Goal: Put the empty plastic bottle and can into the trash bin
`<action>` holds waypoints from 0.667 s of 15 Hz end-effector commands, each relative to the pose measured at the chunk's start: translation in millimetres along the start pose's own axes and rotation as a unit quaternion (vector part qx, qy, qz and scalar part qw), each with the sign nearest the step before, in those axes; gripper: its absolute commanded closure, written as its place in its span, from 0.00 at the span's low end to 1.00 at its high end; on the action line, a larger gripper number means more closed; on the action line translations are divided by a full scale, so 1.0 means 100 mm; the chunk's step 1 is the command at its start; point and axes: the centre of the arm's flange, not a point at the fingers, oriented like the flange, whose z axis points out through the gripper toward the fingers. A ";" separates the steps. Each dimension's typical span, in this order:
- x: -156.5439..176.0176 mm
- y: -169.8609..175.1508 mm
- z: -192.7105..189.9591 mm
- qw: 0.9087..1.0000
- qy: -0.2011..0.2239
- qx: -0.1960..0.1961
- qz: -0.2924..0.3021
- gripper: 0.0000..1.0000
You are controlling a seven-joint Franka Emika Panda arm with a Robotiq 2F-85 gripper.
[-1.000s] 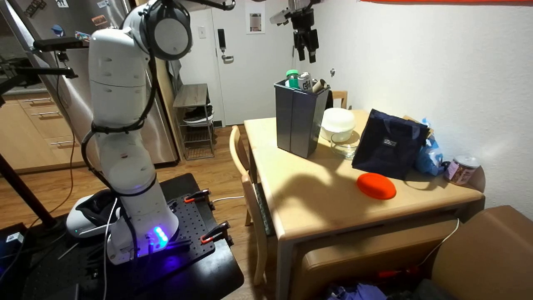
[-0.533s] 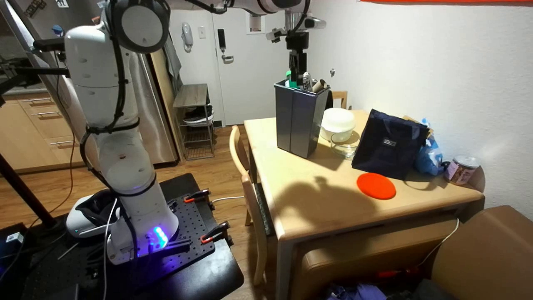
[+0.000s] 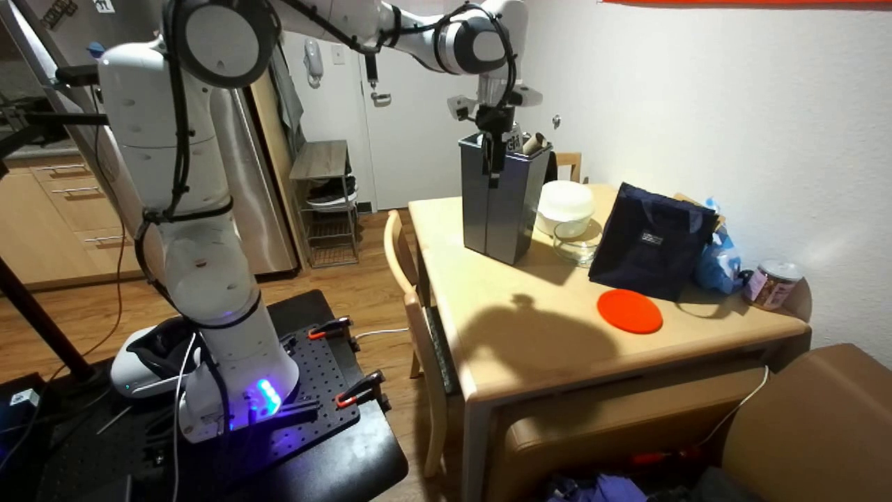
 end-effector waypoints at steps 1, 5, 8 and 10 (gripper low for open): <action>0.07 0.00 0.41 1.000 -0.005 0.027 0.002 0.00; 0.21 -0.04 0.78 0.999 -0.018 0.031 0.011 0.00; 0.26 0.02 0.98 0.999 -0.026 0.032 0.020 0.00; 0.27 0.08 1.05 0.999 -0.029 0.034 0.030 0.00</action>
